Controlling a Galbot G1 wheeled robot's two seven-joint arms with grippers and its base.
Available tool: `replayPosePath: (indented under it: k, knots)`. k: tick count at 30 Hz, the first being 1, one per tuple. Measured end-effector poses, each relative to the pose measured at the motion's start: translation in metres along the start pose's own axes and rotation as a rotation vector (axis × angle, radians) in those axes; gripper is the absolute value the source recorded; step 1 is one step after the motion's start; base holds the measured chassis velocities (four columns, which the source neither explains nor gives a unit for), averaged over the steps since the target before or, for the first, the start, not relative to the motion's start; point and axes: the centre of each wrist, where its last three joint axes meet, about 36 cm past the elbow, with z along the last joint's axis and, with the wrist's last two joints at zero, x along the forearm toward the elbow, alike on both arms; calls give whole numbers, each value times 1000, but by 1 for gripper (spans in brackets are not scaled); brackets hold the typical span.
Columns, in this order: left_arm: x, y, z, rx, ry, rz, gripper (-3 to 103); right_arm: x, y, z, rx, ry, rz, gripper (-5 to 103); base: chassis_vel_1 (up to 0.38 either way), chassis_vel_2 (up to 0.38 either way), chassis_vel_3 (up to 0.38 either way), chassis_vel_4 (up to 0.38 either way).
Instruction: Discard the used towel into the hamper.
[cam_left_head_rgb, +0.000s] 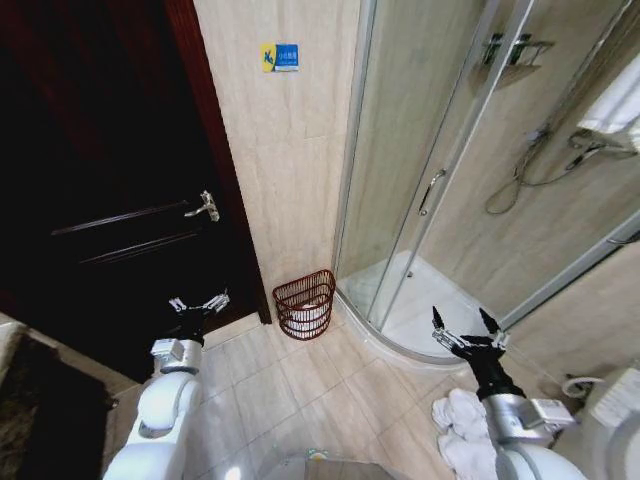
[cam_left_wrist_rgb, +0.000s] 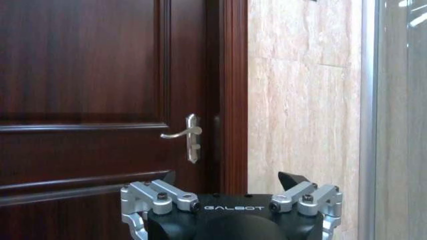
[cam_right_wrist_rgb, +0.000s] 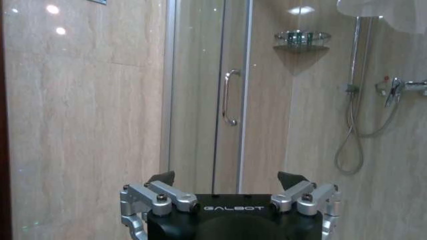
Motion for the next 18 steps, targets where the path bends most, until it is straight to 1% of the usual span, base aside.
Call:
replayPosePath:
  k: [18]
  knots:
    - [-6,-5,2,2,0,14,100,-2,0,8,-11,-9,12,100,81,-79,-88,79]
